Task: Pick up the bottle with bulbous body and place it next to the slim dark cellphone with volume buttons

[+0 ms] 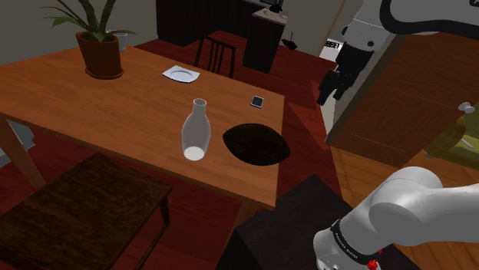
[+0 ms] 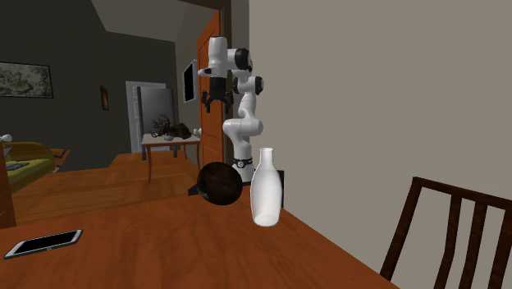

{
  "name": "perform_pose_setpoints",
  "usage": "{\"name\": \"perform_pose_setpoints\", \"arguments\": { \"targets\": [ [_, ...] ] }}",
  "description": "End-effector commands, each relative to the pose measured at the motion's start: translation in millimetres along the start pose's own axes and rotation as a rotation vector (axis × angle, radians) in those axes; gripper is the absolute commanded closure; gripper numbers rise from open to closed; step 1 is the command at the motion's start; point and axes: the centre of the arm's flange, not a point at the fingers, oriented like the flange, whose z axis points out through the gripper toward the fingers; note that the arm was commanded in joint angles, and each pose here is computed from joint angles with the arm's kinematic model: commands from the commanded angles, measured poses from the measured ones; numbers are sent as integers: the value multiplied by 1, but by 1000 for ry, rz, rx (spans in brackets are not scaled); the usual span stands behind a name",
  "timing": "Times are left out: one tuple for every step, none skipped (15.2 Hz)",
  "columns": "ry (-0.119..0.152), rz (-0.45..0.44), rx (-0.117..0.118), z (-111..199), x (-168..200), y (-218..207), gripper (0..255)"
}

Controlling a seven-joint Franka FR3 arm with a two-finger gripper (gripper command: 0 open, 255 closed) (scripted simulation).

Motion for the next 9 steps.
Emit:
{"name": "perform_pose_setpoints", "arguments": {
  "targets": [
    [0, 0, 0, 0, 0, 0, 0],
    [4, 2, 2, 4, 7, -10, 0],
    [8, 4, 4, 8, 15, -19, 0],
    [12, 6, 5, 12, 22, -29, 0],
    [15, 9, 7, 15, 29, -38, 0],
    [19, 11, 9, 19, 37, -48, 0],
    [23, 13, 11, 23, 44, -57, 0],
    [27, 15, 13, 26, 52, -67, 0],
    [31, 17, 15, 30, 59, -76, 0]
  ]
}}
